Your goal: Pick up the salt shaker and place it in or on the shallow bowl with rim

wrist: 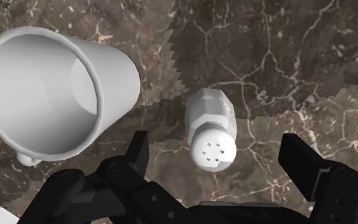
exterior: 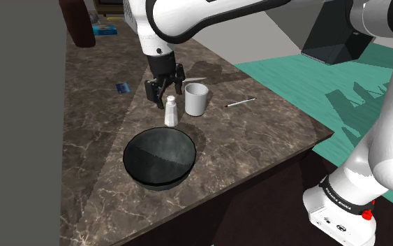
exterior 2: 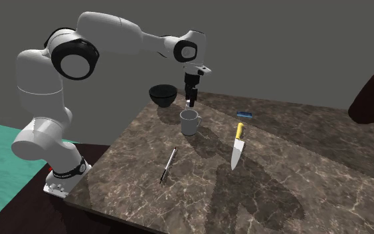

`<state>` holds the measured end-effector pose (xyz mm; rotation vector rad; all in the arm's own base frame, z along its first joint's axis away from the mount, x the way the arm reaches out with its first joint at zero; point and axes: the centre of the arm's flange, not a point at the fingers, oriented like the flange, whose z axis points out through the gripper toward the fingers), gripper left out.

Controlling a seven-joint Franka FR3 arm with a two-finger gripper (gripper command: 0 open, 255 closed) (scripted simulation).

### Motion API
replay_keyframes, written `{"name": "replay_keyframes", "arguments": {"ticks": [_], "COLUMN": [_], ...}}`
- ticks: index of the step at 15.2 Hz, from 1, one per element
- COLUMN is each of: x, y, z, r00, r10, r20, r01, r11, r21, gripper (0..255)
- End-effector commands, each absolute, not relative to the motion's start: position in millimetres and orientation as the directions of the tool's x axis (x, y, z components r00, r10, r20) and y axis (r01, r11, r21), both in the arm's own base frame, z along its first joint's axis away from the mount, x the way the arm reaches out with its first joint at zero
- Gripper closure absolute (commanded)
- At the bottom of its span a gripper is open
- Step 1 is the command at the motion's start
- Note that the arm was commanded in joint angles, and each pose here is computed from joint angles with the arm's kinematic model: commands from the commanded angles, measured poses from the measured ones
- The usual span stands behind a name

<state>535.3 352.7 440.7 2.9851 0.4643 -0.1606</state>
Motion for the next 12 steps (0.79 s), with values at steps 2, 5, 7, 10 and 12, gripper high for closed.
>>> {"name": "replay_keyframes", "arguments": {"ticks": [2, 5, 7, 10, 12], "x": [535.3, 535.3, 535.3, 535.0, 535.3], "y": [352.7, 352.7, 352.8, 352.4, 352.7], "z": [440.7, 440.7, 440.6, 440.7, 440.6], "r00": [0.947, 0.947, 0.947, 0.947, 0.947], "r10": [0.296, 0.296, 0.296, 0.296, 0.296], "r20": [-0.122, -0.122, -0.122, -0.122, -0.122], "r01": [0.308, 0.308, 0.308, 0.308, 0.308], "r11": [-0.946, -0.946, -0.946, -0.946, -0.946], "r21": [0.098, 0.098, 0.098, 0.098, 0.098], "gripper": [0, 255, 255, 255, 255]}}
